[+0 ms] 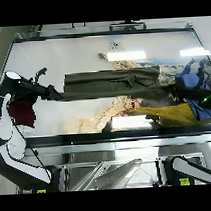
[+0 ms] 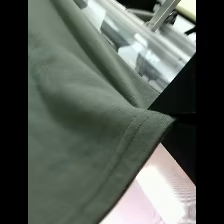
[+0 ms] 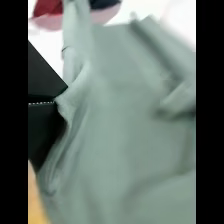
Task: Fold the shirts.
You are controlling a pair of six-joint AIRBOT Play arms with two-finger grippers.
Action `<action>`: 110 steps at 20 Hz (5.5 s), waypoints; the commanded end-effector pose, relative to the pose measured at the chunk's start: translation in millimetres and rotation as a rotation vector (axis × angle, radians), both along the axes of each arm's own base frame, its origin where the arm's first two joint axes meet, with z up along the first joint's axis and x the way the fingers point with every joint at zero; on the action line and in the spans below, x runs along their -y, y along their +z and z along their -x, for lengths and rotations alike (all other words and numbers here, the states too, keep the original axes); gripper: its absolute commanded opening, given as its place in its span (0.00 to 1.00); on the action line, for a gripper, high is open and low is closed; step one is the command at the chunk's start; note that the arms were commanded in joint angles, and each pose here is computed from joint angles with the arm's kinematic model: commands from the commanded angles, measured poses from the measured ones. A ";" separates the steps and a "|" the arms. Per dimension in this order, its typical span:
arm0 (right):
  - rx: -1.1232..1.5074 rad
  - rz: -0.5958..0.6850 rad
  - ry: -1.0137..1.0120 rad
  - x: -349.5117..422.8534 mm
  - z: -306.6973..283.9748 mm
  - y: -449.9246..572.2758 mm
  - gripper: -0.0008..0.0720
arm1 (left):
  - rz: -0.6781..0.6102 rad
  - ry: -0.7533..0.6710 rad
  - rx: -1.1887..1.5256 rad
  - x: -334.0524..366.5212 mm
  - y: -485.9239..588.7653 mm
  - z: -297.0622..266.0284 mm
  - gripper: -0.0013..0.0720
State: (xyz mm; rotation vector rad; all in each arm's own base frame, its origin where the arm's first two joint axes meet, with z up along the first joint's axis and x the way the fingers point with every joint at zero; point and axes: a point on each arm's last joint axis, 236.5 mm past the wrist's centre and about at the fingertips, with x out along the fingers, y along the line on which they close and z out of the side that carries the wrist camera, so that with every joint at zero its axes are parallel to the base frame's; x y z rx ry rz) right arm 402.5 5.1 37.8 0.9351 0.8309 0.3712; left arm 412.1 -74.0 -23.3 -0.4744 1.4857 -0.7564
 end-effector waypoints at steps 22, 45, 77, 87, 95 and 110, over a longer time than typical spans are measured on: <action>0.086 0.090 -0.003 51.6 -161.3 -82.0 0.77 | -0.090 0.183 0.337 -29.9 -36.2 -161.4 0.39; -0.069 0.100 0.199 -21.7 -164.1 -92.6 0.03 | 0.007 -0.092 0.452 130.4 41.0 -121.0 0.02; 0.245 -0.136 0.394 -271.1 -142.2 103.8 0.03 | -0.042 0.088 0.511 55.2 165.7 -83.3 0.04; 0.337 -0.049 0.098 -548.5 -116.7 -24.2 0.95 | -0.093 0.245 0.503 -10.8 136.1 -79.6 0.04; 0.345 -0.283 0.436 -552.0 -91.1 4.5 0.96 | -0.085 0.197 0.432 -0.7 108.3 -63.0 0.04; 0.039 -0.021 0.489 -316.9 -166.5 -40.2 0.73 | 0.079 0.268 0.448 -11.2 138.1 -66.0 0.04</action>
